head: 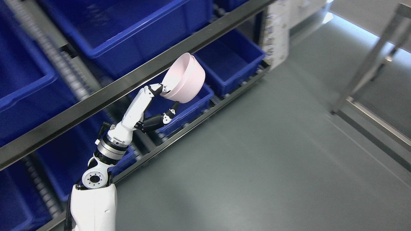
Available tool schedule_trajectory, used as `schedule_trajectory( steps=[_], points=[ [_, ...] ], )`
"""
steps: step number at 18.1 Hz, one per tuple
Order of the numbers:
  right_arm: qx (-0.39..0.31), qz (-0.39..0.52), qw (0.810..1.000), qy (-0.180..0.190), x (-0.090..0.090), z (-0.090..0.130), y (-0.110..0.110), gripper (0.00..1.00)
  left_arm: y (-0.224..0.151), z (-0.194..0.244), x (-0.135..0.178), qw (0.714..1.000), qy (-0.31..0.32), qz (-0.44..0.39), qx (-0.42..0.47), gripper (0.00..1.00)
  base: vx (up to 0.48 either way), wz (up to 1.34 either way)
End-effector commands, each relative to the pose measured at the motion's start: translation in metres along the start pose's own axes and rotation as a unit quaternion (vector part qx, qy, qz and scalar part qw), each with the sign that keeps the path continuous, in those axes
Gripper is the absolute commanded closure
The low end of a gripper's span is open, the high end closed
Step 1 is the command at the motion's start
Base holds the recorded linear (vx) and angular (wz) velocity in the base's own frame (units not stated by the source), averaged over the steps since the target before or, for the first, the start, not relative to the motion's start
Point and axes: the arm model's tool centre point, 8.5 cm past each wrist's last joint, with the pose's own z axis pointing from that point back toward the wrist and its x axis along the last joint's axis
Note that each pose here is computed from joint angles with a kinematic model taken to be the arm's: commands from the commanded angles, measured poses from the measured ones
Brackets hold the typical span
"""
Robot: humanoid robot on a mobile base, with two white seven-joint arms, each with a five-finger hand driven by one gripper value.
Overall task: Stack pink IKEA bowls on left shelf middle
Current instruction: 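Lift the stacked bowls while the robot turns toward the blue bins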
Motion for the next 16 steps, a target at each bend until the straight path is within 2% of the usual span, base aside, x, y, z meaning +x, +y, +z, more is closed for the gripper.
schedule_trajectory(
  steps=[1, 8, 16],
  points=[
    [-0.009, -0.001, 1.0, -0.008, 0.006, -0.001, -0.011, 0.0, 0.016, -0.004, 0.003, 1.0, -0.008, -0.019, 0.007, 0.97, -0.268, 1.35],
    [-0.009, -0.001, 1.0, -0.008, 0.006, -0.001, -0.011, 0.0, 0.059, -0.053, 0.022, 0.995, -0.07, -0.064, 0.03, 0.97, -0.109, 1.12],
    [-0.009, -0.001, 1.0, -0.008, 0.006, -0.001, -0.011, 0.0, 0.073, -0.073, 0.031, 0.992, -0.095, -0.08, 0.035, 0.96, 0.051, 0.25]
  ],
)
